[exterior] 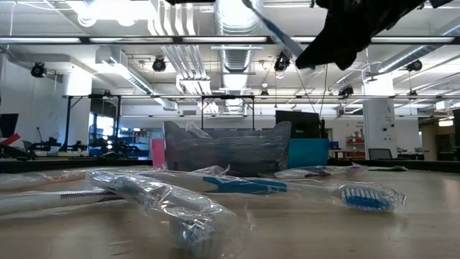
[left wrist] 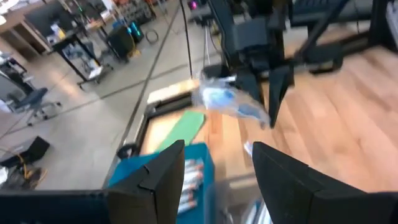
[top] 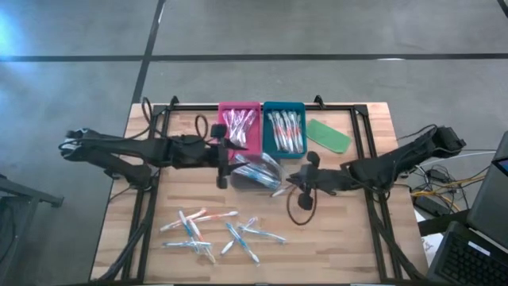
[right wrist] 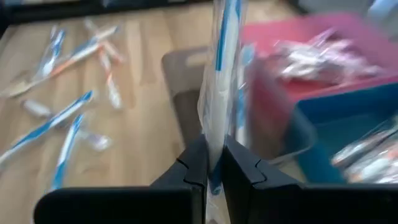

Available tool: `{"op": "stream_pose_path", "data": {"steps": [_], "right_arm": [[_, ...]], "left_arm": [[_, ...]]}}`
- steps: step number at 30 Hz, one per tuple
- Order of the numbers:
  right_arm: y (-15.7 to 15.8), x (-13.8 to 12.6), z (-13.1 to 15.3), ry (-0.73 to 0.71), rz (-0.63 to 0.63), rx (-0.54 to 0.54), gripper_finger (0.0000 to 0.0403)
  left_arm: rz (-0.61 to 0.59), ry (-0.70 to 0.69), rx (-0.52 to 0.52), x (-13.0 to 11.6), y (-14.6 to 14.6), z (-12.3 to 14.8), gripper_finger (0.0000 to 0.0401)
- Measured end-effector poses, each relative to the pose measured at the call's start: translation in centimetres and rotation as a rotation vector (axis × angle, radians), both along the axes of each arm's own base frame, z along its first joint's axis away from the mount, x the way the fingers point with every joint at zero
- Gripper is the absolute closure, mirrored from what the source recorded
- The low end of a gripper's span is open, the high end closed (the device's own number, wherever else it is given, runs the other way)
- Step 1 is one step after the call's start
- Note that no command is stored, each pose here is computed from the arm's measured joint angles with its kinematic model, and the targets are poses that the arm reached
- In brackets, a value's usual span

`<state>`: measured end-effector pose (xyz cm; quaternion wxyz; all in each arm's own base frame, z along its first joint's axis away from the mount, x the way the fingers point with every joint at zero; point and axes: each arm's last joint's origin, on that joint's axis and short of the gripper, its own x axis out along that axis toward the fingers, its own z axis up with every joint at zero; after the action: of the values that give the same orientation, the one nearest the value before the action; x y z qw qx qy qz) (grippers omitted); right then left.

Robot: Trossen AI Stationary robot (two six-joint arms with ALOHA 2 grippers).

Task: Pick & Place Toothbrushes
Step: Put the blue toothbrush into the transparent gray bin

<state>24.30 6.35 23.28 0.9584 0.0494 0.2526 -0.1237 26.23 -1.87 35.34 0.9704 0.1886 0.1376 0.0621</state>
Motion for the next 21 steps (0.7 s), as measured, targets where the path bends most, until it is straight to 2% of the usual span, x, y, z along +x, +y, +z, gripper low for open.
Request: {"op": "stream_pose_path", "data": {"steps": [6, 16, 21], "right_arm": [[-0.1, 1.5, 0.3, 0.174, 0.042, 0.088, 0.0384], [0.8, 4.8, 0.1, 0.592, -0.02, 0.035, 0.0384], [1.4, 6.9, 0.2, 0.672, -0.008, -0.003, 0.0383]], "left_arm": [[0.016, 0.132, 0.021, 1.2, -0.1, -2.2, 0.0208], [0.004, 0.384, 0.027, 2.1, -0.8, -3.1, 0.0208], [0.024, 0.499, -0.035, 2.9, -1.6, -3.5, 0.0208]]}}
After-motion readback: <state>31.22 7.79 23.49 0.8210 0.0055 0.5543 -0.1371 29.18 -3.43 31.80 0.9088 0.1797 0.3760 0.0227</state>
